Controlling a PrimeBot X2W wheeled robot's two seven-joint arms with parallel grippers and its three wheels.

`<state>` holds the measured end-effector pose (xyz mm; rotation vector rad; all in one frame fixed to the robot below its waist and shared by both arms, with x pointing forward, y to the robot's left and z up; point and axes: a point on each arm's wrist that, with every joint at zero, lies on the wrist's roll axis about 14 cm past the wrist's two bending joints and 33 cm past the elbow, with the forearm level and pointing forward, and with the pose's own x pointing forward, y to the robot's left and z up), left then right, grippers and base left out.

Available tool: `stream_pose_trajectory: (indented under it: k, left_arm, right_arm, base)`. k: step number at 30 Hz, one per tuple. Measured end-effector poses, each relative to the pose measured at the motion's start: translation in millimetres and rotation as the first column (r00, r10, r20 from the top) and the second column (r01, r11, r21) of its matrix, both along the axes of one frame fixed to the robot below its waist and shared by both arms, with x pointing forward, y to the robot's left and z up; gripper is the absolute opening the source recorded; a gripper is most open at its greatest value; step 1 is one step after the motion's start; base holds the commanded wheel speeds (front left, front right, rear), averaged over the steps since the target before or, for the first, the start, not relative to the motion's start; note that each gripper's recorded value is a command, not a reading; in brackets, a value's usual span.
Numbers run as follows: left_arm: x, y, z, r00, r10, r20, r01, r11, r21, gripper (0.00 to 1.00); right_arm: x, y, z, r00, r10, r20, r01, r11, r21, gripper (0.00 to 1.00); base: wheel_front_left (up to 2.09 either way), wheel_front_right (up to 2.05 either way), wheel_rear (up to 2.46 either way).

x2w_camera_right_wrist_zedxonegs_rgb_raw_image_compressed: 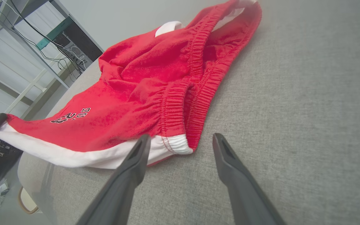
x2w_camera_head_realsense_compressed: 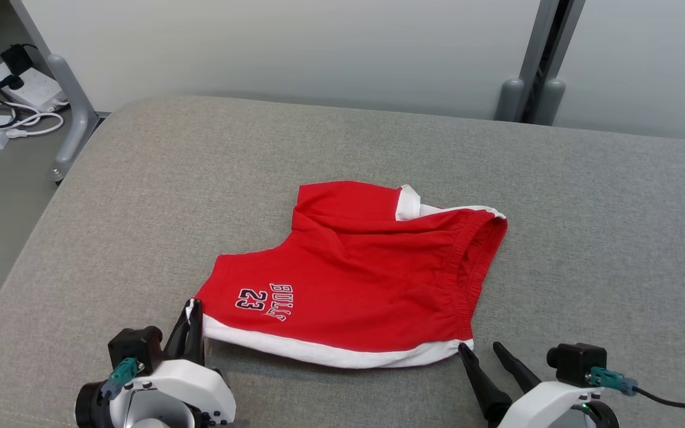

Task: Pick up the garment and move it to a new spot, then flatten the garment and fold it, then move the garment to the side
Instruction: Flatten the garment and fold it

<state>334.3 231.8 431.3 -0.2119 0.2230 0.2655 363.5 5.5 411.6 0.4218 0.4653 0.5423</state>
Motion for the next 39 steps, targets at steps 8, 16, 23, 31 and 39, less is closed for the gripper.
stream_pose_trajectory:
  k: [8, 16, 23, 31, 39]
  left_arm:
    - [-1, -2, 6, 1.000, -0.001, 0.025, 0.001, 1.000, -0.001, 0.00]
    - [-4, -2, 8, 0.999, 0.008, 0.036, -0.008, 1.000, -0.010, 0.00]
    - [-5, -3, 8, 0.999, 0.006, 0.037, -0.006, 1.000, -0.009, 0.00]
    - [-4, -4, 5, 1.000, -0.003, 0.029, 0.003, 1.000, -0.006, 0.00]
    - [6, -9, 23, 0.995, -0.021, 0.101, 0.026, 0.998, -0.049, 0.00]
  right_arm:
    - [-1, 12, -16, 0.991, 0.000, -0.135, 0.011, 0.997, 0.080, 1.00]
    - [2, 28, -17, 0.968, -0.003, -0.251, 0.058, 0.976, 0.211, 1.00]
    - [7, 32, -15, 0.969, -0.020, -0.246, 0.079, 0.969, 0.234, 1.00]
    - [16, 36, -5, 0.980, -0.038, -0.198, 0.090, 0.962, 0.258, 0.00]
    - [30, 23, 21, 0.998, -0.063, -0.027, 0.068, 0.971, 0.229, 0.00]
  base:
    - [0.00, 0.00, 0.00]
    - [0.00, 0.00, 0.00]
    - [0.00, 0.00, 0.00]
    - [0.00, 0.00, 0.00]
    - [0.00, 0.00, 0.00]
